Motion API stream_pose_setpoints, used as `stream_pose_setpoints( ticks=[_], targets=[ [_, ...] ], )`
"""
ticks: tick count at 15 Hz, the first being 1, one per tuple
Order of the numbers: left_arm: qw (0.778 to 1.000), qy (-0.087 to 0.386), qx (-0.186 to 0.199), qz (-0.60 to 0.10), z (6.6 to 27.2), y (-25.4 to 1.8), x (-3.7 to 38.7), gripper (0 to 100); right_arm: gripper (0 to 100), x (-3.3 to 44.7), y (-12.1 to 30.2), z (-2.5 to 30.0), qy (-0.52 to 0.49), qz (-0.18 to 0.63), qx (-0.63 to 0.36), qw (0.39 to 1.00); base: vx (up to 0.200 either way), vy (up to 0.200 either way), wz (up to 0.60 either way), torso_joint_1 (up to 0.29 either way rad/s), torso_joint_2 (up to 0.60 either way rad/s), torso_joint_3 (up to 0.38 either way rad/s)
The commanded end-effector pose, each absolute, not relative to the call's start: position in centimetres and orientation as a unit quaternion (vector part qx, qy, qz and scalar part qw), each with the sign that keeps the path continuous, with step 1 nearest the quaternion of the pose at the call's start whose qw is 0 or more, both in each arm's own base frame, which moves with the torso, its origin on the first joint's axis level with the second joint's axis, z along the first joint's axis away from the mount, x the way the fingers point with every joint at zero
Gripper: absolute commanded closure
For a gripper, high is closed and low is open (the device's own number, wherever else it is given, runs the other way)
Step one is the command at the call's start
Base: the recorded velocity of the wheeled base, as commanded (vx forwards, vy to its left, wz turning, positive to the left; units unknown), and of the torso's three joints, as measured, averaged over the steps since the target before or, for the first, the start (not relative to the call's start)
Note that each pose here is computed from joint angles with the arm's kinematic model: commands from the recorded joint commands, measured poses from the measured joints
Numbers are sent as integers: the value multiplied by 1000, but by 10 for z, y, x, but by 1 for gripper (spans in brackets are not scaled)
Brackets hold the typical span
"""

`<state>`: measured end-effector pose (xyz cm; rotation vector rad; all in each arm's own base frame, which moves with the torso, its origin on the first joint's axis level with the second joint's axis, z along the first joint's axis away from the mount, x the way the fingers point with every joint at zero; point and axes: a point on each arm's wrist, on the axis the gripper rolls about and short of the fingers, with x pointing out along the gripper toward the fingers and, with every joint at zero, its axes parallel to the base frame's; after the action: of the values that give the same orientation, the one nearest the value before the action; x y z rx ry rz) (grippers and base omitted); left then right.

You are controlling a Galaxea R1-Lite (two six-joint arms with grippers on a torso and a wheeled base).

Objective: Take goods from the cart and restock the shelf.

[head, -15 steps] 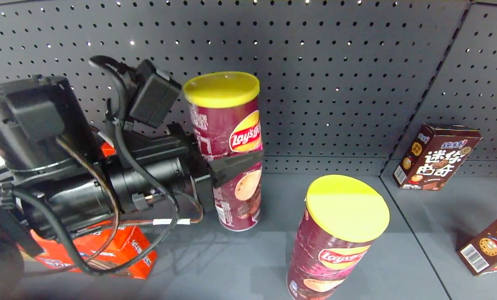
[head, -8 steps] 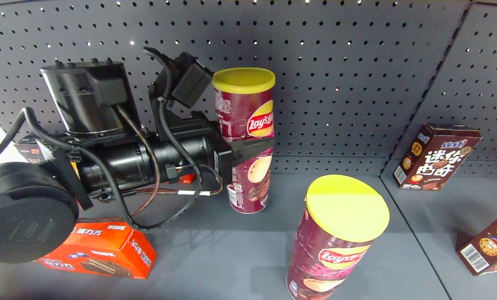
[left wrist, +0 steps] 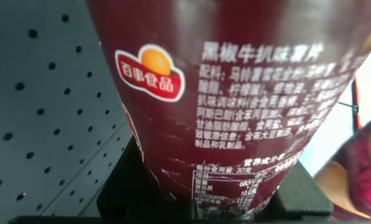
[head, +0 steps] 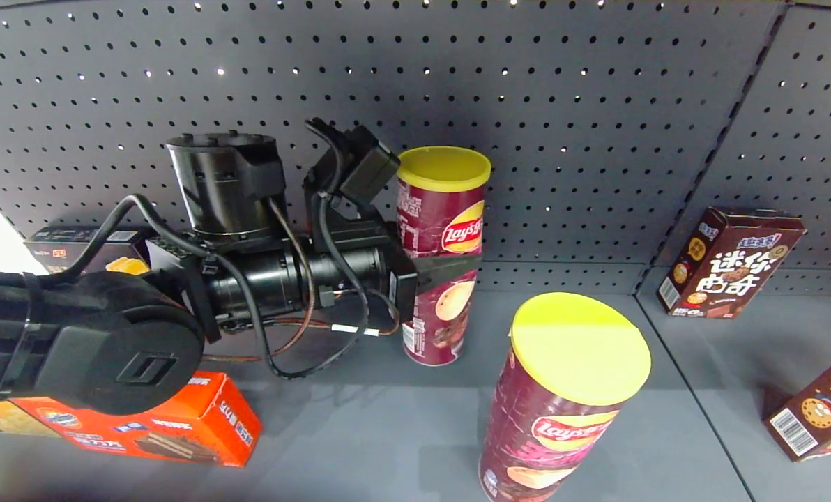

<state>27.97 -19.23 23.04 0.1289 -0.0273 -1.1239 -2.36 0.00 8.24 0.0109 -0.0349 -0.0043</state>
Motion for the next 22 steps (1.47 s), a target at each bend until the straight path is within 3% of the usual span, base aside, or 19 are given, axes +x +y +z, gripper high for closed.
stream_pose_setpoints(
  ticks=[1, 22],
  targets=[
    [844, -12, 62, -533, 227, -197, 288, 100, 0, -23, 0, 83, -17, -2, 5, 1000, 0, 0, 0, 0, 0, 0],
    [833, -24, 62, -549, 206, -231, 334, 100, 0, -24, 0, 83, -17, -1, 5, 1000, 0, 0, 0, 0, 0, 0]
  ],
)
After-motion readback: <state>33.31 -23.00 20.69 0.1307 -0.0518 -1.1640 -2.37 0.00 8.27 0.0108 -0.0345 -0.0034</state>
